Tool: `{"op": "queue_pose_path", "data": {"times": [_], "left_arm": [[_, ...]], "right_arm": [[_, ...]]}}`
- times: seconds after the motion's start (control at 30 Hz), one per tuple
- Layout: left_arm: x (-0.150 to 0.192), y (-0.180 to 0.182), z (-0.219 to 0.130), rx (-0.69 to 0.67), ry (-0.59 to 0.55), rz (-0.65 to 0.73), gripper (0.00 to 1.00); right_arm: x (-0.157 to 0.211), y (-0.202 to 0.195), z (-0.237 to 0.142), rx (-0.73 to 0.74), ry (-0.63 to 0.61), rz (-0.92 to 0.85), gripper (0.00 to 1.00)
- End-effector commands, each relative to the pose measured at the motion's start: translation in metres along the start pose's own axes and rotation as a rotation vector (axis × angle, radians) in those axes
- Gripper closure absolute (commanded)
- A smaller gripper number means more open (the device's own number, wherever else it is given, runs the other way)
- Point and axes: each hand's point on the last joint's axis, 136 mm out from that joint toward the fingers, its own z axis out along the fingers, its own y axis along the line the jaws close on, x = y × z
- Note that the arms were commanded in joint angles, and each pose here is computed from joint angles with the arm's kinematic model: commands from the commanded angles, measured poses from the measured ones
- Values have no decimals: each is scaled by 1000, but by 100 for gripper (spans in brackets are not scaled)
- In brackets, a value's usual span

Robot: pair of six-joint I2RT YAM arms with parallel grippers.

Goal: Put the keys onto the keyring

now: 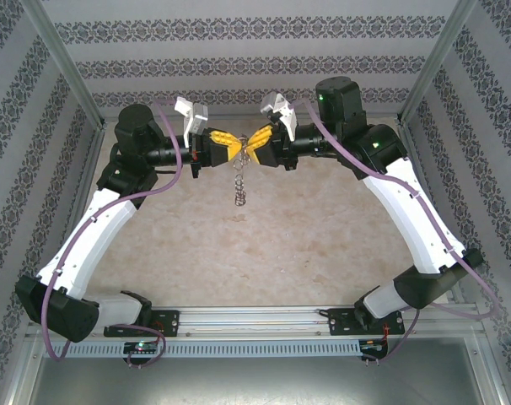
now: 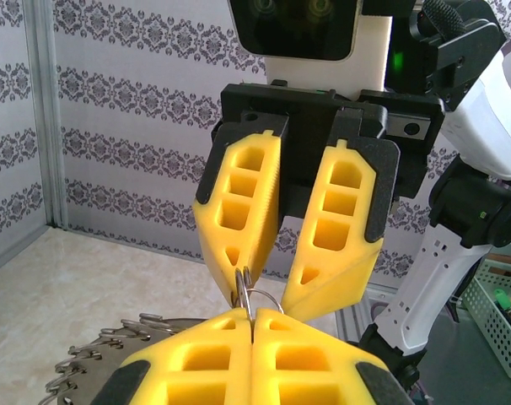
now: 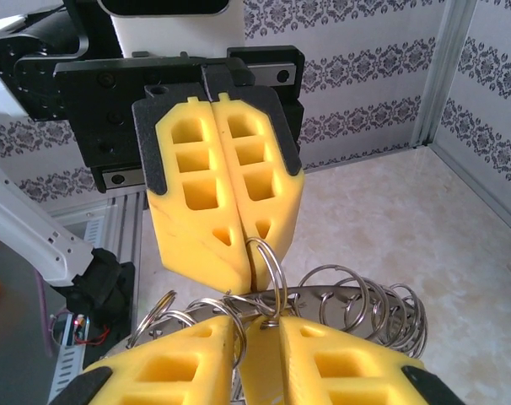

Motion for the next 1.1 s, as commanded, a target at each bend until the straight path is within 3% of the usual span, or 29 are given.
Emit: {"op": "queue_pose_path", "data": {"times": [0.0,0.73,1.07], "left_arm": [[-11,-10,0,55,-29,60,100],[-6,-10,0,63,-10,53,100],[-8,-8,2,64,-10,55,100]], "right_arm": [[-16,1,2,-25,-52,-26,77],[-20,-14,-5,8,-66,-26,74],[-16,-3,0,-95,-66,21,79]]}}
